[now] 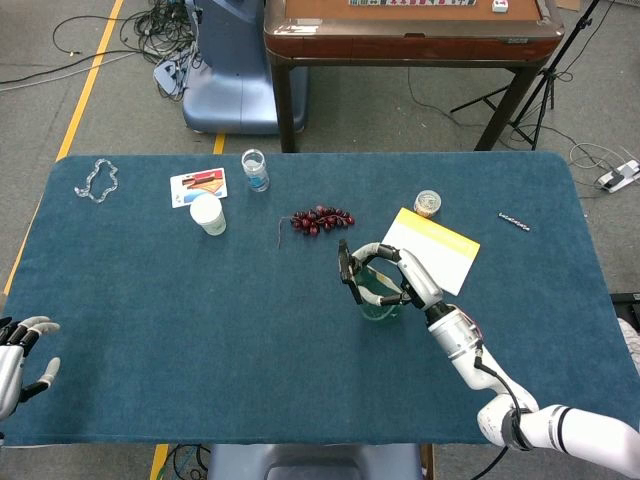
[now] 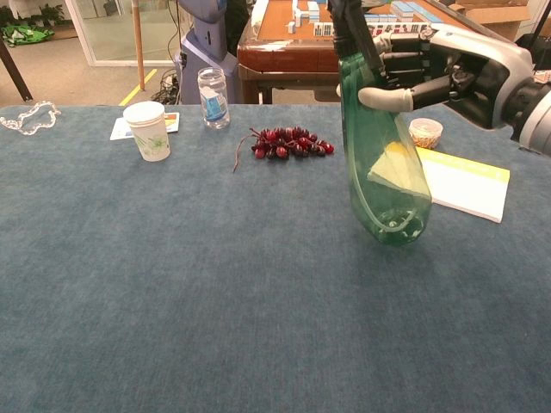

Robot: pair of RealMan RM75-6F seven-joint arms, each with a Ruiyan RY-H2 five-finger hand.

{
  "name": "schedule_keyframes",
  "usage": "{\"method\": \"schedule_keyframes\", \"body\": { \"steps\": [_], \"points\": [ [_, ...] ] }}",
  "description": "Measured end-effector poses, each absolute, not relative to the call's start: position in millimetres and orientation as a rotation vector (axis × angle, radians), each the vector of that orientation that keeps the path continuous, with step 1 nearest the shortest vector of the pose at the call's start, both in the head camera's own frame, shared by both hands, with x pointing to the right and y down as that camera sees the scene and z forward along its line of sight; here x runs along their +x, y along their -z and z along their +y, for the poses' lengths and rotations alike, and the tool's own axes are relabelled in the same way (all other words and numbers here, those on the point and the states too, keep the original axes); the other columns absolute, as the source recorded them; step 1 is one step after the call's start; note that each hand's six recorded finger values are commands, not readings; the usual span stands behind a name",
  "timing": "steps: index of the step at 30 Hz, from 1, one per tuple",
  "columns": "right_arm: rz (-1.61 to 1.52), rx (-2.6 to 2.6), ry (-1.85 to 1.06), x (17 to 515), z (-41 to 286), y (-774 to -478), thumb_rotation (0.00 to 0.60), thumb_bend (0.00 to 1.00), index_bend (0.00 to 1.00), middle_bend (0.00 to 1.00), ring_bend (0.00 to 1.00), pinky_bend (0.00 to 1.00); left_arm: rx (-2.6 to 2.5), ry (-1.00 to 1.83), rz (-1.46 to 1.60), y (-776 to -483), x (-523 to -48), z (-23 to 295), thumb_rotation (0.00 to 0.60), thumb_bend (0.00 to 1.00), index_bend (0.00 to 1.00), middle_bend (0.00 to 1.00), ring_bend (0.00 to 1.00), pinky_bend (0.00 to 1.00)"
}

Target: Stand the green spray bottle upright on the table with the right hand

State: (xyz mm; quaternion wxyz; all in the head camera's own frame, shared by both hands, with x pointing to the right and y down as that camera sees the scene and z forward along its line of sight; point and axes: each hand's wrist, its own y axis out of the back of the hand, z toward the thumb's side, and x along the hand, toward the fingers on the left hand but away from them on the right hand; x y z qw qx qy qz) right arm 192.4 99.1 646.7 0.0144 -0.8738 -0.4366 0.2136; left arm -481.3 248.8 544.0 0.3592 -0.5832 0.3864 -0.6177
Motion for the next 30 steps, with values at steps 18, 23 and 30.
{"method": "schedule_keyframes", "body": {
  "steps": [18,23,30],
  "points": [
    [-1.531,-2.844,-0.432,181,96,-667,0.6,0.36,0.7,0.55,0.37,0.23,-1.513,1.591,0.994,-546,-480,250,0.6,0.36,0.34,0.26,0.24,0.12],
    [-1.514,-2.829,-0.397,172,92,-667,0.6,0.36,0.7,0.55,0.37,0.23,-1.515,1.589,0.992,-547,-479,248,0.6,0.36,0.34,0.26,0.24,0.12],
    [-1.488,-2.819,-0.402,164,89,-675,0.6,0.36,0.71,0.55,0.37,0.23,-1.513,1.598,0.988,-548,-480,249,0.6,0.36,0.34,0.26,0.24,0.12]
  ]
}}
